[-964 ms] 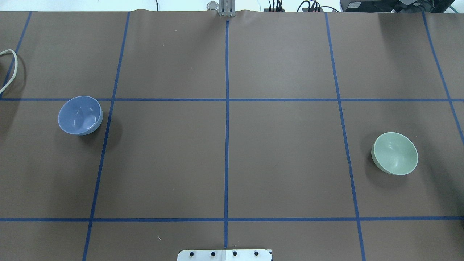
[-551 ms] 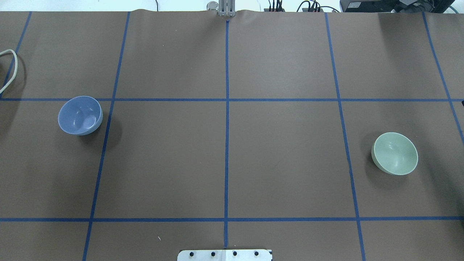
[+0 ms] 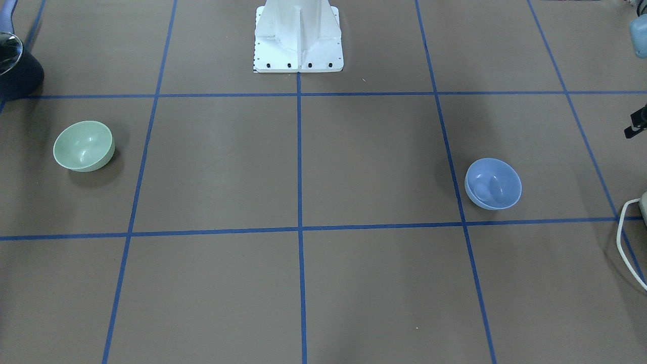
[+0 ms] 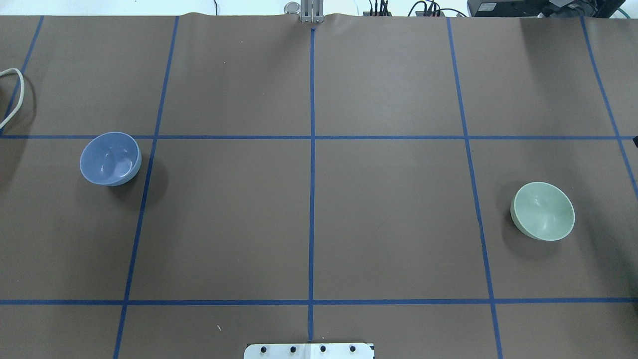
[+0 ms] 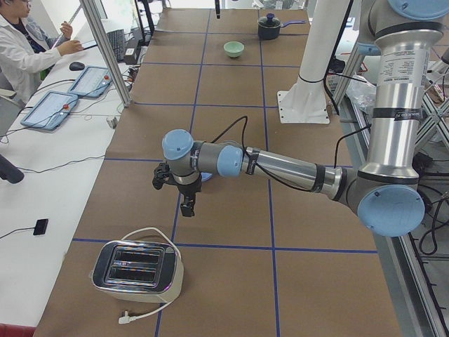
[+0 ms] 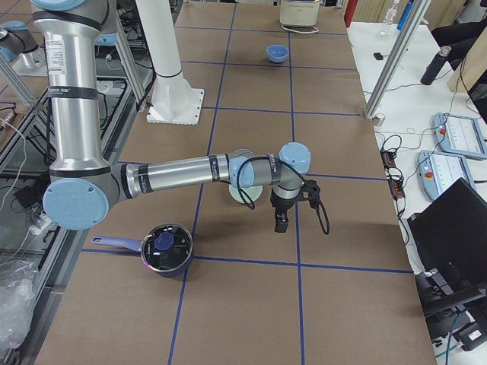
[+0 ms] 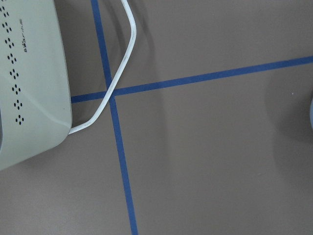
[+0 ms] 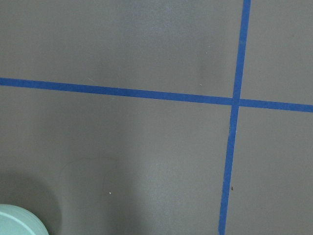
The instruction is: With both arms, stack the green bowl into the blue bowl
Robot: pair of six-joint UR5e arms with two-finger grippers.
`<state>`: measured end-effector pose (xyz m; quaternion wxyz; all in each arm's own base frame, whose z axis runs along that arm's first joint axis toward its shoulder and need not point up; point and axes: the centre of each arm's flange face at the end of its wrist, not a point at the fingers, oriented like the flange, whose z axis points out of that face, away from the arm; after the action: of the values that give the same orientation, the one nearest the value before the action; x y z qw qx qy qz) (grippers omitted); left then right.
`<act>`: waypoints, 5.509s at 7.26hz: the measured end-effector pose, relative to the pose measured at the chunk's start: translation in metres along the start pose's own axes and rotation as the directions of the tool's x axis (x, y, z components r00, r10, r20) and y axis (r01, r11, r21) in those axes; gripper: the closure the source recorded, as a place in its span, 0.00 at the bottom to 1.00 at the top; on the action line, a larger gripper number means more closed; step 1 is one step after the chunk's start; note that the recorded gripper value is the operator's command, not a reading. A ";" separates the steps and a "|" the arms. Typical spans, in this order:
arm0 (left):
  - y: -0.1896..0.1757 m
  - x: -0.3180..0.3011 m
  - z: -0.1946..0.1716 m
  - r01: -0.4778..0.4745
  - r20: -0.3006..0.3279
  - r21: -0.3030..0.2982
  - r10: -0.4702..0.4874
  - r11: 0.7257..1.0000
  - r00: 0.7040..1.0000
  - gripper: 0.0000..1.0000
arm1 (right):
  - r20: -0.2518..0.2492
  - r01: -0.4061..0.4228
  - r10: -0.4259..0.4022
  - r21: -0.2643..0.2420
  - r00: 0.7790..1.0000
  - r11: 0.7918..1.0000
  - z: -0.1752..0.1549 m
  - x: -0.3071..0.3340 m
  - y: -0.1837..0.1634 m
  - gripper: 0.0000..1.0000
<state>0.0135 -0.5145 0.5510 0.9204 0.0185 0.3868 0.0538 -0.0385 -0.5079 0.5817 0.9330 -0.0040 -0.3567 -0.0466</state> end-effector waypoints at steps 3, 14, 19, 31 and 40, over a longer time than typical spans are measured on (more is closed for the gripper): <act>-0.031 0.056 0.004 0.067 -0.015 0.003 -0.067 0.998 0.998 0.01 | 0.000 0.002 -0.002 -0.001 1.000 1.000 0.001 -0.001 -0.001 0.00; -0.044 0.170 0.135 0.076 -0.100 -0.035 -0.079 0.996 0.992 0.12 | -0.001 0.008 -0.008 -0.008 1.000 1.000 0.005 -0.003 -0.002 0.00; -0.043 0.165 0.157 0.056 -0.107 -0.039 -0.060 0.998 0.992 0.36 | -0.002 0.009 -0.009 -0.011 1.000 1.000 0.006 -0.003 -0.002 0.00; -0.050 0.187 0.167 0.080 -0.096 -0.042 -0.084 0.996 0.992 0.78 | -0.002 0.014 -0.014 -0.015 1.000 1.000 0.008 -0.005 -0.002 0.00; -0.069 0.241 0.130 0.183 -0.171 -0.023 -0.184 0.983 0.968 0.92 | -0.002 0.014 -0.014 -0.015 1.000 1.000 0.008 -0.005 -0.002 0.00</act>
<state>0.2799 -0.5548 0.4655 0.8845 -0.0252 0.4649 -0.0291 -0.0481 -0.5087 0.5845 0.9330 -0.0087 -0.3554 -0.0556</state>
